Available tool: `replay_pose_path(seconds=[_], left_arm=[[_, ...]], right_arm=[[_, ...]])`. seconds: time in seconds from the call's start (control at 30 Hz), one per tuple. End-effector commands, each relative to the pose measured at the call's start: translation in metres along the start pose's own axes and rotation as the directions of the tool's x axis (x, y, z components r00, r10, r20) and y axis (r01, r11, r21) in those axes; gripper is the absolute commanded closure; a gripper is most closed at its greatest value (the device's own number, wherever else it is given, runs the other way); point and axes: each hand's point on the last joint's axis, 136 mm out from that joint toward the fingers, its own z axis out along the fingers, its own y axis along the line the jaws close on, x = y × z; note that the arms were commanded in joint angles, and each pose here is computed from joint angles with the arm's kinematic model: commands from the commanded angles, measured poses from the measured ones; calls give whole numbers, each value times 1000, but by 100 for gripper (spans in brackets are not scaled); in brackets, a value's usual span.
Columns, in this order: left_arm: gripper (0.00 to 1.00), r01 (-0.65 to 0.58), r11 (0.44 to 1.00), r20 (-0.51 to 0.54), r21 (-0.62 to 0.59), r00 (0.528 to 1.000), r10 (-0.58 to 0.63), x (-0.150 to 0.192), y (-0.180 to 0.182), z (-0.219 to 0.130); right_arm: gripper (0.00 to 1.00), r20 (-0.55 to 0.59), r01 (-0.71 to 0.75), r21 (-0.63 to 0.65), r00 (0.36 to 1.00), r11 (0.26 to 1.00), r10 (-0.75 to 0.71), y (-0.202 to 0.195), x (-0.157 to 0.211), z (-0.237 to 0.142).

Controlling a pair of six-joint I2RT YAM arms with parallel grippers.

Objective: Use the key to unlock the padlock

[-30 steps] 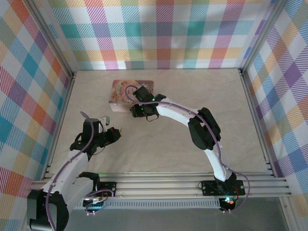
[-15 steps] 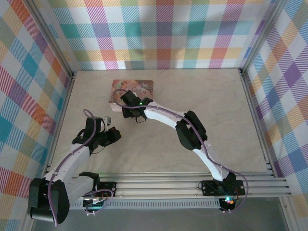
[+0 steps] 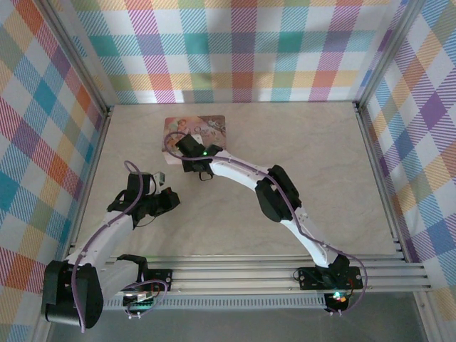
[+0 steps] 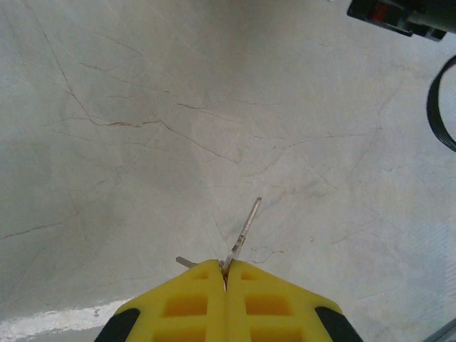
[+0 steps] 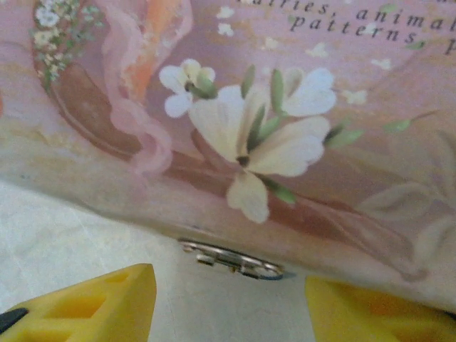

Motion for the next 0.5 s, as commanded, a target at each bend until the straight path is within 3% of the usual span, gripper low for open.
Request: replay_pose_path(seconds=[0.0, 0.3, 0.47], left_arm=[[100, -24, 999, 3, 28, 1000, 24, 2, -6, -8], [100, -27, 999, 10, 25, 1000, 27, 11, -3, -14], [100, -29, 999, 17, 24, 999, 29, 11, -2, -15]], right_arm=[[43, 28, 14, 27, 999, 1000, -14, 3, -7, 2], [51, 37, 39, 43, 998, 998, -41, 3, -6, 10], [66, 45, 55, 39, 997, 998, -57, 4, -9, 7]])
